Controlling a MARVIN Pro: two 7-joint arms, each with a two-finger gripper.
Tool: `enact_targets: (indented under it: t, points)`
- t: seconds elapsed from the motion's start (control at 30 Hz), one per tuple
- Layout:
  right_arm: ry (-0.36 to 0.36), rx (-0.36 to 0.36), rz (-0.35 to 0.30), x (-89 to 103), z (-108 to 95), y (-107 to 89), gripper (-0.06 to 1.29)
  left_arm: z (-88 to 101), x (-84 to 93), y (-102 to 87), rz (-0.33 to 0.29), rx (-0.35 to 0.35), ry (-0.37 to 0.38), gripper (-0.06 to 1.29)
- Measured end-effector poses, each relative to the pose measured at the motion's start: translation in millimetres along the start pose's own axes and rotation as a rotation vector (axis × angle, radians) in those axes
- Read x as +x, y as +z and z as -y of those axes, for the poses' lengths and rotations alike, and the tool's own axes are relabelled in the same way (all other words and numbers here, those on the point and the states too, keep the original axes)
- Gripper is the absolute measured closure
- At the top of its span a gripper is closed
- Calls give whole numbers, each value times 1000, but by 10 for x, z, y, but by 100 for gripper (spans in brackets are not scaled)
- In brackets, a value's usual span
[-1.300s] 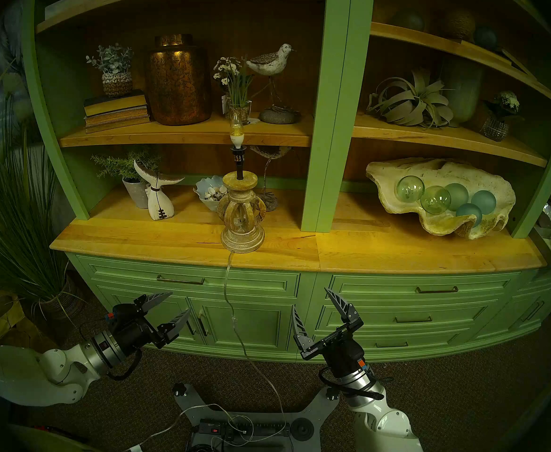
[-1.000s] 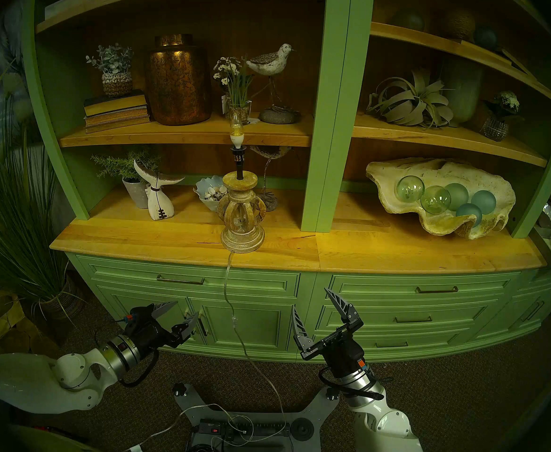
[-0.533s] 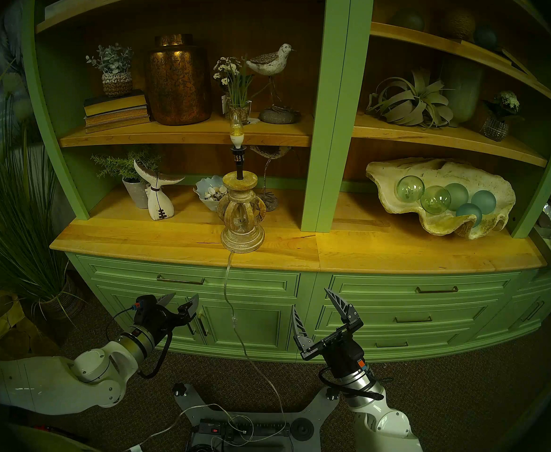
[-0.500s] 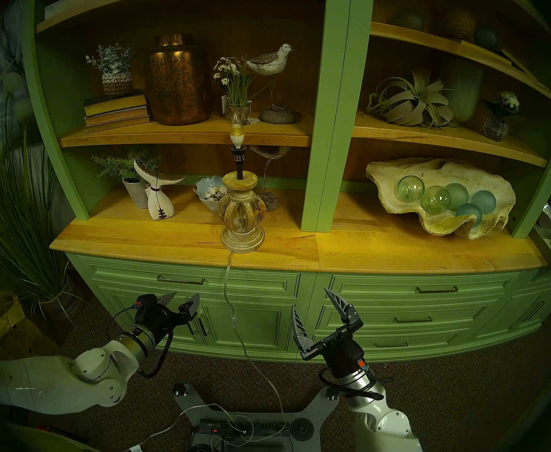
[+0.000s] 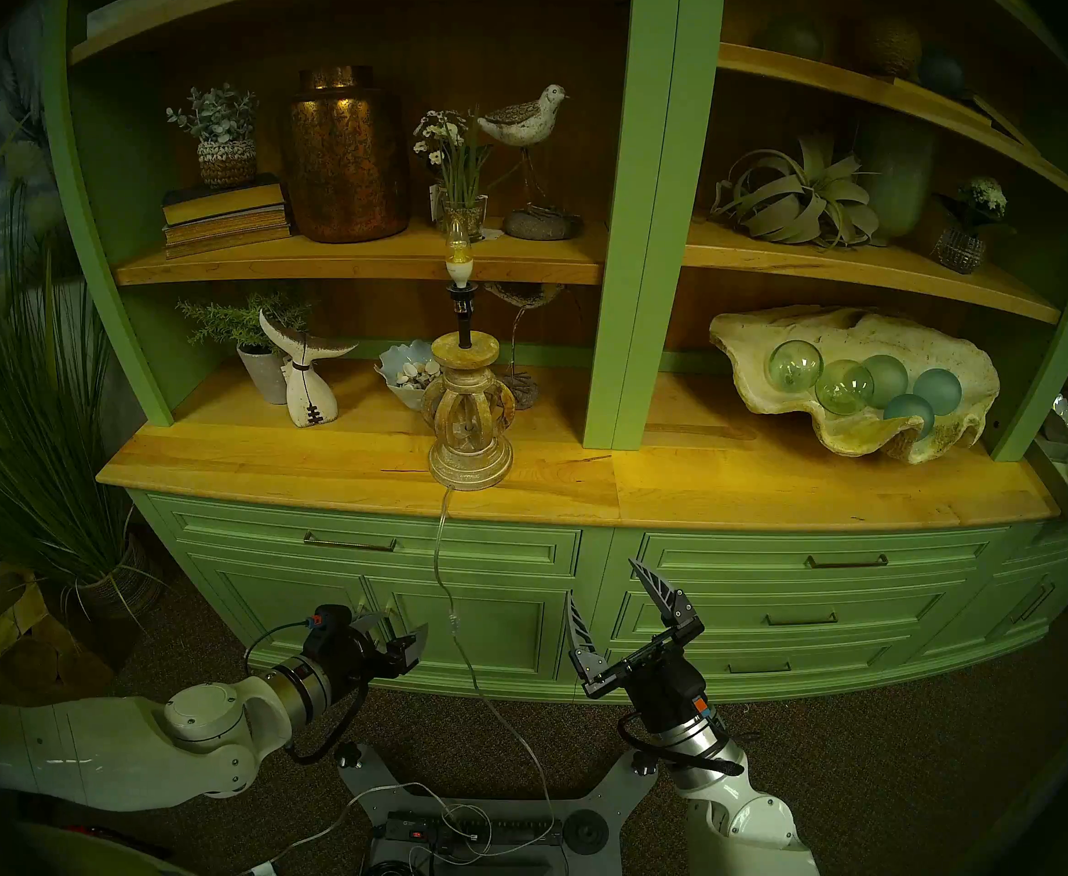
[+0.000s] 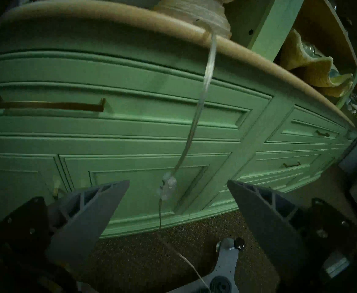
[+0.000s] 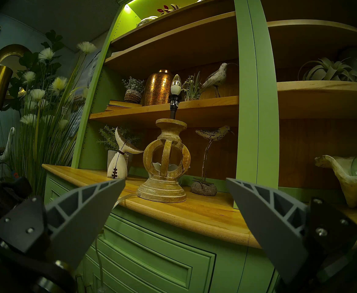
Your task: Grab cable and switch light on
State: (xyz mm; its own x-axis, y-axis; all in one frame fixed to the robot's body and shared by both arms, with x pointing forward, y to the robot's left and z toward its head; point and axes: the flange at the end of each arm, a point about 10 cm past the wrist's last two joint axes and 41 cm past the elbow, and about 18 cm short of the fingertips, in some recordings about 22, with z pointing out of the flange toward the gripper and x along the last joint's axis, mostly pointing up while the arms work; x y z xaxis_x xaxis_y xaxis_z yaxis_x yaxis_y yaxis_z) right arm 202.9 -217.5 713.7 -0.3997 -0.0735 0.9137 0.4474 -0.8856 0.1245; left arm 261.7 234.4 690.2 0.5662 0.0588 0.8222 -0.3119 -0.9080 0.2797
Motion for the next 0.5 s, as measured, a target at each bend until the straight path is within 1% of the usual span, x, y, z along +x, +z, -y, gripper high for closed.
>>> enact_targets:
  t: [0.1, 0.13, 0.2, 0.33, 0.4, 0.43, 0.5]
  points:
    - [0, 0, 0, 0, 0, 0, -1, 61, -20, 98, 5, 22, -5, -3]
    - [0, 0, 0, 0, 0, 0, -1, 62, -23, 152, 6, 26, -10, -3]
    - [0, 0, 0, -1, 0, -1, -1, 46, -22, 203, 6, 25, -15, -3]
    - [1, -1, 1, -4, 1, -4, -1, -73, -25, 340, 4, 6, -27, -3]
    - [1, -1, 1, -4, 1, -4, -1, -116, -26, 374, 2, -2, -29, -3]
    - [1, -1, 1, -4, 1, -5, -1, -187, -29, 422, 0, -15, -32, -3]
    - [1, -1, 1, -5, 1, -5, -1, -256, -41, 480, -4, -26, -35, -3]
